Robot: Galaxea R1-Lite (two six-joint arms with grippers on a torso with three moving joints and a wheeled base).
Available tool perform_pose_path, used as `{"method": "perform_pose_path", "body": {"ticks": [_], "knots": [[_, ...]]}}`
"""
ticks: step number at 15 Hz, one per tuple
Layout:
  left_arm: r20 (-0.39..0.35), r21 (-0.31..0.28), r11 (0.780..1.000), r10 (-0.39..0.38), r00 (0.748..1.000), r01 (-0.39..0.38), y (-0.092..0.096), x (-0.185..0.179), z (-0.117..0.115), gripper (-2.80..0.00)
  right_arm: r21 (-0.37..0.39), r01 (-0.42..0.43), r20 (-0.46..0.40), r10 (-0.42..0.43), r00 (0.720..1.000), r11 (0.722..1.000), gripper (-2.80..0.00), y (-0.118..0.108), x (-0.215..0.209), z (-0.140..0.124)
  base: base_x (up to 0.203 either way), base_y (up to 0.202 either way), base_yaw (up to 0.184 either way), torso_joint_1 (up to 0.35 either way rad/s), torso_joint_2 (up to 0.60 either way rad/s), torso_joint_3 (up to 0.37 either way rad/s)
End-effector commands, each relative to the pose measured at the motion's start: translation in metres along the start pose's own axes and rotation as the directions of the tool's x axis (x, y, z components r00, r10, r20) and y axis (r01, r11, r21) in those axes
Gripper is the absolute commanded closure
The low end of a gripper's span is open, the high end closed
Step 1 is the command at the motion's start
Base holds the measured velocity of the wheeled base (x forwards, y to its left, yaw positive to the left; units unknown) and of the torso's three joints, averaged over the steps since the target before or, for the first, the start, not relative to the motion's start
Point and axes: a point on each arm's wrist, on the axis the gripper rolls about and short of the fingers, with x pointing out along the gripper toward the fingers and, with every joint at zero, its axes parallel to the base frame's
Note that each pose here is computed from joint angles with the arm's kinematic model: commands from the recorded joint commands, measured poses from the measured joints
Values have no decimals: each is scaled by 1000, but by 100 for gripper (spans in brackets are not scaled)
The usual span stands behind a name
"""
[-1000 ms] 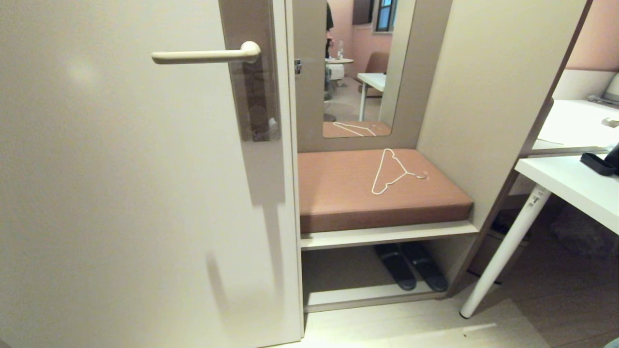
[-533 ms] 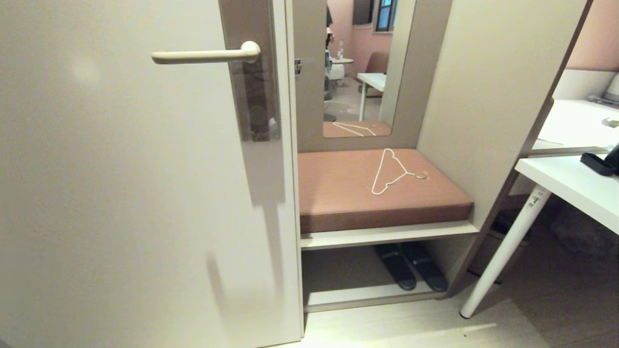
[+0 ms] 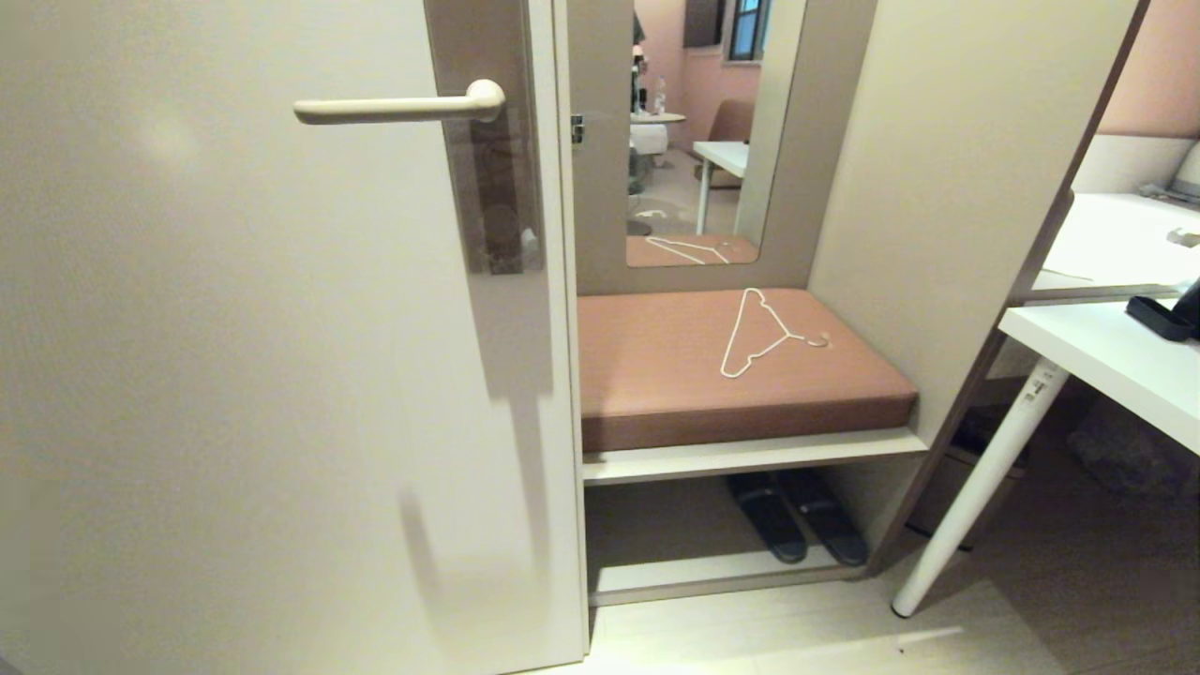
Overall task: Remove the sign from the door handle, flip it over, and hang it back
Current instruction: Hand it to the other hand
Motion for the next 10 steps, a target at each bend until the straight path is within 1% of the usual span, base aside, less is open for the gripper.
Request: {"method": "perform_pose_path", "body": {"ticks": [1, 3, 4, 7, 10], "knots": [[-1, 0, 1000, -3, 1000, 3, 0, 0, 0, 0, 6, -47, -45, 48, 998, 999, 0, -2, 25, 11, 0, 0, 0, 0, 0, 0], [-1, 0, 1000, -4, 1000, 4, 0, 0, 0, 0, 13, -145, -60, 145, 988, 989, 0, -2, 39, 18, 0, 0, 0, 0, 0, 0], [1, 0, 1000, -4, 1000, 4, 0, 0, 0, 0, 20, -203, -69, 204, 977, 979, 0, -2, 46, 19, 0, 0, 0, 0, 0, 0], [-1, 2, 1000, -9, 1000, 9, 0, 0, 0, 0, 42, -372, -82, 374, 924, 927, 0, 0, 64, 24, 0, 0, 0, 0, 0, 0], [-2, 9, 1000, -14, 1000, 14, 0, 0, 0, 0, 69, -469, -98, 474, 875, 881, 0, -1, 84, 28, 0, 0, 0, 0, 0, 0]]}}
